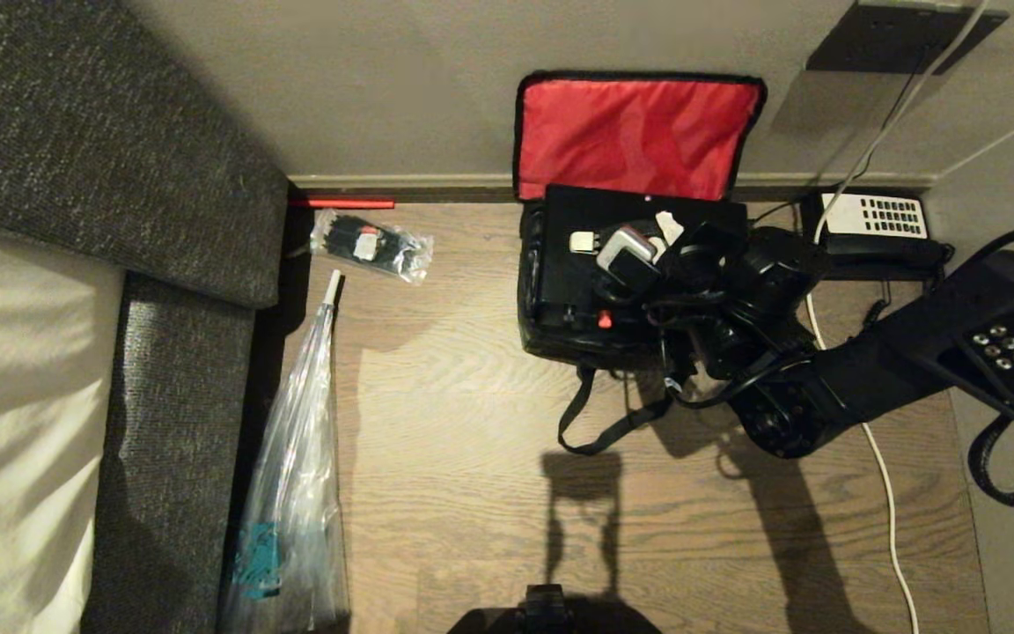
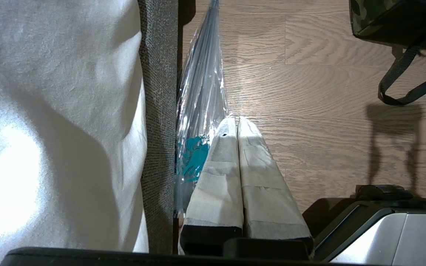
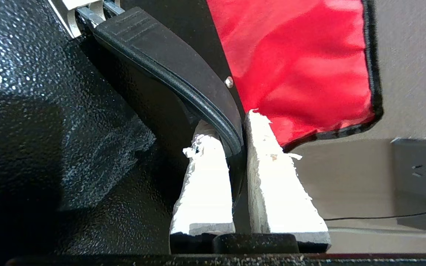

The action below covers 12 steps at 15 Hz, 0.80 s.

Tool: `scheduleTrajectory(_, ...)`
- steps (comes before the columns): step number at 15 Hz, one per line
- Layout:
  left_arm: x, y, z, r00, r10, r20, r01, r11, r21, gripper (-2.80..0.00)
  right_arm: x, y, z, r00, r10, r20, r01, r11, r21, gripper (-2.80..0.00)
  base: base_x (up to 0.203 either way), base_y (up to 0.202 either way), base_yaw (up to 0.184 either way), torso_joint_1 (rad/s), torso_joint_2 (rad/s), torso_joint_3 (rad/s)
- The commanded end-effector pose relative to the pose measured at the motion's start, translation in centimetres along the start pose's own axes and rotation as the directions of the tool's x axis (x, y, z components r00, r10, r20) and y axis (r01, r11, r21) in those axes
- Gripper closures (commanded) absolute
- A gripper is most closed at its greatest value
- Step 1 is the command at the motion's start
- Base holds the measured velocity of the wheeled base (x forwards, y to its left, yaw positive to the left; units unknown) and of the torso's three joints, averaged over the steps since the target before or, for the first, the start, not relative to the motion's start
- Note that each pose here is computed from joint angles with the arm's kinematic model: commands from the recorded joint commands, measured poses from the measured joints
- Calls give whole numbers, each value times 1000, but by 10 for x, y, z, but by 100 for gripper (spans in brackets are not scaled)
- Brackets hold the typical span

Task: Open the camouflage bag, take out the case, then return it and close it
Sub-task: Place the black box back

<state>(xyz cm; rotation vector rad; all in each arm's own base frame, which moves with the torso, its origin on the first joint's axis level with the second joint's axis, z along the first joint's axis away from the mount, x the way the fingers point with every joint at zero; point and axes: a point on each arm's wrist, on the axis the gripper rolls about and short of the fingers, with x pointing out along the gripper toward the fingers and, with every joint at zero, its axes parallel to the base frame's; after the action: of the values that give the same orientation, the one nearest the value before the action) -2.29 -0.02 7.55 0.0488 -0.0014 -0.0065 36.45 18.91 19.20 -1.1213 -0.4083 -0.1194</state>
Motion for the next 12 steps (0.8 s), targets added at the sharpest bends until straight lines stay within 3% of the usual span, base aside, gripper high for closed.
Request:
scheduleTrajectory(1,0,0,0,1000,0,-3,0,1000,0,0,0,21,-6,999,30,-13,-31,999,-18,0,0,0,0,0,0,0)
scheduleTrajectory(12,0,0,0,1000,0,-3,0,1000,0,0,-2,58,-17,994,107,-33,-107,994,-2,0,0,0,0,0,0,0)
